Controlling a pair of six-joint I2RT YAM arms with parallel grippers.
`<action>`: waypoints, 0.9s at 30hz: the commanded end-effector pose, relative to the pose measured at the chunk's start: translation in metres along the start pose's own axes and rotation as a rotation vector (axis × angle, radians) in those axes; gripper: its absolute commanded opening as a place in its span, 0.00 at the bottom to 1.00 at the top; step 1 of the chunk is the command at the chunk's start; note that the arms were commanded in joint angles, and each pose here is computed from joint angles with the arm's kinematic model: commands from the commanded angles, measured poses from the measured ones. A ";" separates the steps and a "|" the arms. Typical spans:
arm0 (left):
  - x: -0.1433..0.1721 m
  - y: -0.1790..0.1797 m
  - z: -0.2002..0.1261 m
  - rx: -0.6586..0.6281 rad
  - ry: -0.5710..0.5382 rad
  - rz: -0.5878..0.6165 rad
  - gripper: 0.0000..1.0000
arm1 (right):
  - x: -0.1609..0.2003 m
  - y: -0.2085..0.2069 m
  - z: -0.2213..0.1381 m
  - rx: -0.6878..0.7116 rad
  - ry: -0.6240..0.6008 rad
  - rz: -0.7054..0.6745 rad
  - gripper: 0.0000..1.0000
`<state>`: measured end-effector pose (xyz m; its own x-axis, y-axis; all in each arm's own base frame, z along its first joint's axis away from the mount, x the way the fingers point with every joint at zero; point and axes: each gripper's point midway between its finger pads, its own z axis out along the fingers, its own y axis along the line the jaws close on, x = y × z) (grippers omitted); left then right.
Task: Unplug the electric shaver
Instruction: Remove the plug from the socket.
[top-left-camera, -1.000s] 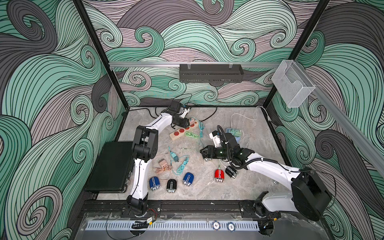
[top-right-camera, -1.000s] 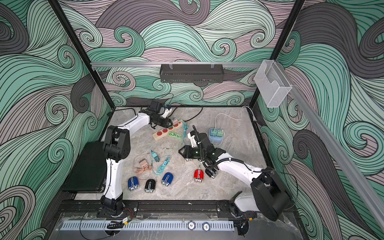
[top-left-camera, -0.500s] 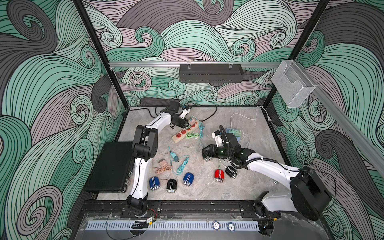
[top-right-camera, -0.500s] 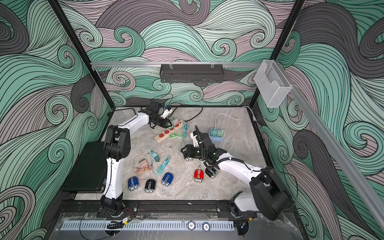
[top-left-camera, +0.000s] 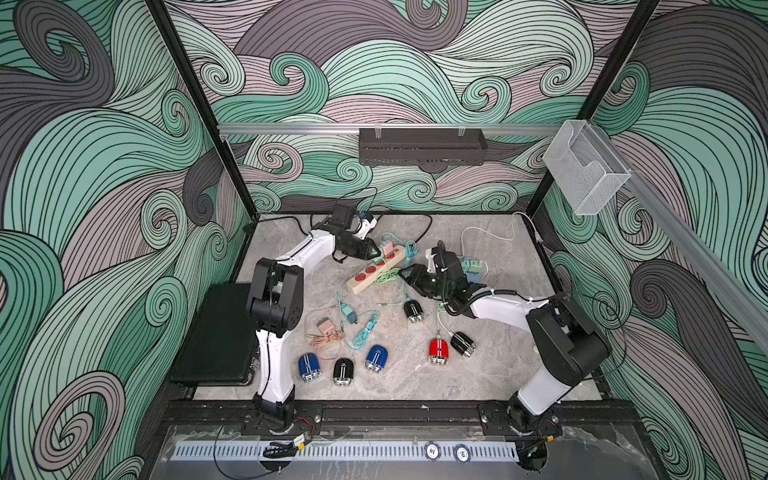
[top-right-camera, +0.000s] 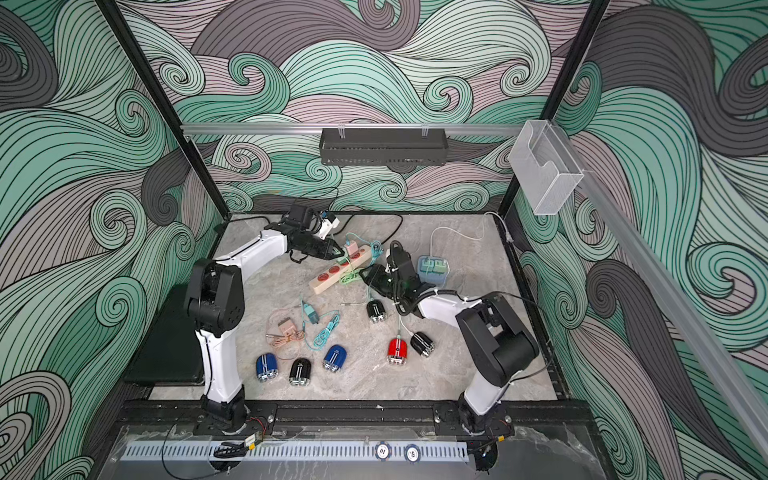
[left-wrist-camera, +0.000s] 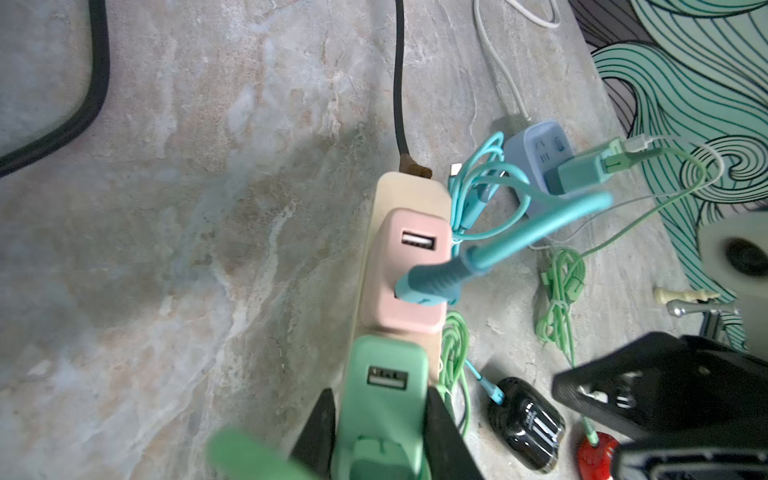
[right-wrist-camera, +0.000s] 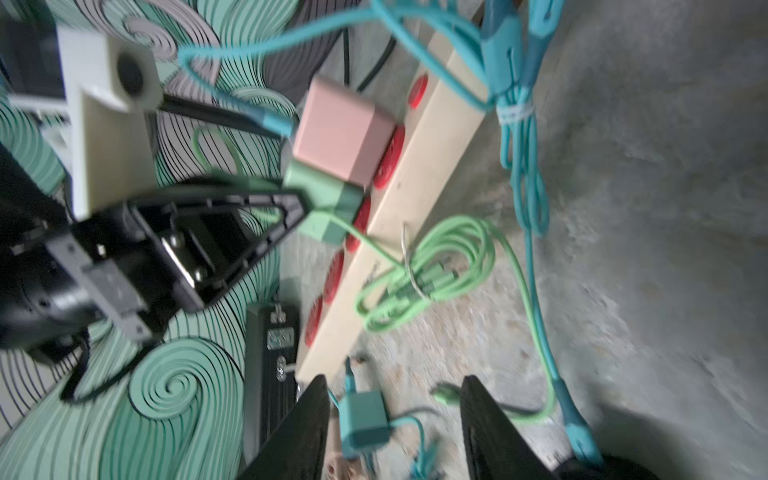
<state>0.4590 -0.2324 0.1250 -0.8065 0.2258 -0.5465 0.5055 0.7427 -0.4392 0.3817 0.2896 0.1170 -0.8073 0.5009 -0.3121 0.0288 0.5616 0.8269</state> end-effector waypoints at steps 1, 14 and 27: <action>-0.023 -0.028 -0.024 0.077 -0.087 -0.003 0.11 | -0.033 0.013 0.012 -0.060 -0.144 0.117 0.53; -0.016 -0.044 -0.035 0.119 -0.120 -0.053 0.07 | -0.051 -0.012 0.048 -0.075 -0.250 0.274 0.55; -0.006 -0.051 -0.021 0.130 -0.099 -0.039 0.06 | -0.041 -0.011 0.060 -0.128 -0.216 0.301 0.51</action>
<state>0.4308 -0.2422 0.1254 -0.8507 0.1410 -0.5063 0.4349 0.7298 -0.5275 0.4468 0.2957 0.0824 -0.6359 0.7549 -0.1607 0.1782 0.3463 0.9210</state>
